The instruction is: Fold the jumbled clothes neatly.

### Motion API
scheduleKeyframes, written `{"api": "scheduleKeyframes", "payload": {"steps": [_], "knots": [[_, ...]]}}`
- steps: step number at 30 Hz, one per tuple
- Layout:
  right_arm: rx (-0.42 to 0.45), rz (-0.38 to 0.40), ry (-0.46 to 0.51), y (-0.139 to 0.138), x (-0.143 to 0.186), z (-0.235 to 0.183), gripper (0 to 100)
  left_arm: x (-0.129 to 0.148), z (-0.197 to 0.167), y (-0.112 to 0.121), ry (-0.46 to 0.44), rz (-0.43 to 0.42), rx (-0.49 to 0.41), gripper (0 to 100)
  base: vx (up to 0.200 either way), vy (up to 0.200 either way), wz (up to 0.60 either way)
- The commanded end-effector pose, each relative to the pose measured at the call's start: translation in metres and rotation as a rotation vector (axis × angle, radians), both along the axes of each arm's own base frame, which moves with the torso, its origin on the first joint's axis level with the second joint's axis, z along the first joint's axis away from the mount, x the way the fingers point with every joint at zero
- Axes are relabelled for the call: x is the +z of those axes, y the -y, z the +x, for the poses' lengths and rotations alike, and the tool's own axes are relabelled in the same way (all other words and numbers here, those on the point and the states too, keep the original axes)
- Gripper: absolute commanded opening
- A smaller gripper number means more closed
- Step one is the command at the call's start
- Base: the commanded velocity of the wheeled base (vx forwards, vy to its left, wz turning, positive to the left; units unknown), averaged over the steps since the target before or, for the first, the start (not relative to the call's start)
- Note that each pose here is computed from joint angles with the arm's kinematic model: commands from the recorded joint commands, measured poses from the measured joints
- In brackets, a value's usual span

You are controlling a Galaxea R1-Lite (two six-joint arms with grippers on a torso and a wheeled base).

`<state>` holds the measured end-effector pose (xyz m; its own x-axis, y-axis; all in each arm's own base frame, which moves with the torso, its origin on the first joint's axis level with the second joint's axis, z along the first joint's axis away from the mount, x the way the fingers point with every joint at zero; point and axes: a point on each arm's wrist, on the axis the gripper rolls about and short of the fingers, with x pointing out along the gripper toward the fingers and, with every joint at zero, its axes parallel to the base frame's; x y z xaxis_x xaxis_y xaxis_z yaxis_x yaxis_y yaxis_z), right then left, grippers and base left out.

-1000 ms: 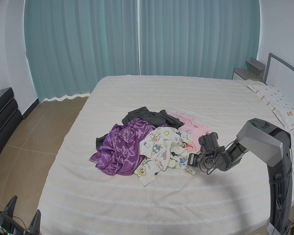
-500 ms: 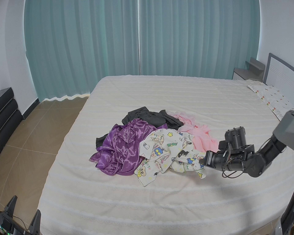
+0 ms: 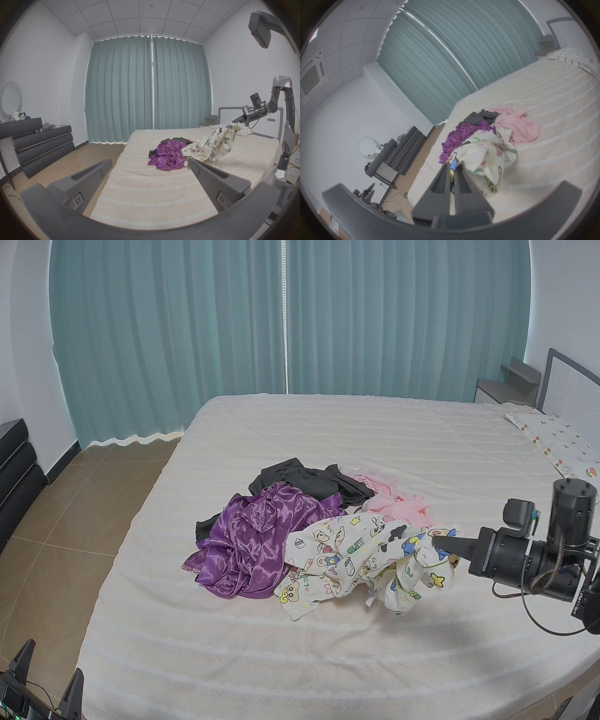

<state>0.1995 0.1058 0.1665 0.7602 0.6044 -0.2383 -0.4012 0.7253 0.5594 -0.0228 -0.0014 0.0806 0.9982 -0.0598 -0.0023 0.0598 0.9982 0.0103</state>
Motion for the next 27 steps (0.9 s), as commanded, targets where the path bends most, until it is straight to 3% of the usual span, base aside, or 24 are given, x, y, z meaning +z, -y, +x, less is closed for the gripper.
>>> {"api": "scheduleKeyframes", "payload": {"steps": [1, 3, 9, 10, 12, 13, 15, 17, 18, 19, 20, 21, 24, 27], "knots": [[0.049, 0.071, 0.137, 0.006, 0.032, -0.029, 0, -0.005, 0.0, 0.0, 0.005, 0.02, -0.002, 100, 0.0, 0.0, 0.0], [0.082, 0.096, 0.178, 0.006, 0.042, -0.035, 0, -0.005, 0.0, 0.0, 0.008, 0.066, 0.0, 100, 0.0, 0.0, 0.0], [0.126, 0.14, 0.269, 0.003, 0.068, -0.038, 0, -0.005, 0.0, 0.0, 0.01, 0.069, -0.003, 100, 0.0, 0.0, 0.0], [0.137, 0.15, 0.284, 0.0, 0.073, -0.037, 0, 0.014, -0.004, 0.0, 0.065, 0.045, -0.017, 100, 0.0, 0.0, 0.0], [0.16, 0.156, 0.289, -0.006, 0.077, -0.035, 0, 0.085, -0.009, 0.0, 0.18, -0.07, -0.072, 100, 0.0, 0.0, 0.0], [0.172, 0.157, 0.287, -0.01, 0.078, -0.033, 0, 0.105, -0.002, 0.001, 0.161, -0.109, -0.115, 100, 0.0, 0.0, 0.0], [0.193, 0.158, 0.28, -0.019, 0.078, -0.028, 0, 0.12, 0.024, 0.005, 0.053, -0.062, -0.249, 100, 0.0, 0.0, 0.0], [0.204, 0.161, 0.283, -0.025, 0.081, -0.023, 0, 0.117, 0.052, 0.01, -0.087, -0.025, -0.413, 100, 0.0, 0.0, 0.0], [0.202, 0.162, 0.284, -0.026, 0.081, -0.022, 0, 0.116, 0.057, 0.01, -0.111, -0.024, -0.438, 100, 0.0, 0.0, 0.0], [0.211, 0.17, 0.293, -0.031, 0.086, -0.018, 0, 0.112, 0.083, 0.016, -0.225, -0.025, -0.553, 100, 0.0, 0.0, 0.0], [0.211, 0.17, 0.293, -0.031, 0.086, -0.018, 0, 0.111, 0.085, 0.017, -0.234, -0.025, -0.561, 100, 0.0, 0.0, 0.0], [0.229, 0.182, 0.3, -0.038, 0.091, -0.015, 0, 0.106, 0.111, 0.026, -0.318, -0.023, -0.633, 100, 0.0, 0.0, 0.0], [0.244, 0.185, 0.303, -0.055, 0.094, -0.006, 0, 0.088, 0.155, 0.056, -0.439, -0.007, -0.777, 100, 0.0, 0.0, 0.0], [0.224, 0.188, 0.306, -0.066, 0.097, 0.002, 0, 0.06, 0.185, 0.085, -0.532, 0.029, -0.824, 100, 0.0, 0.0, 0.0]]}}
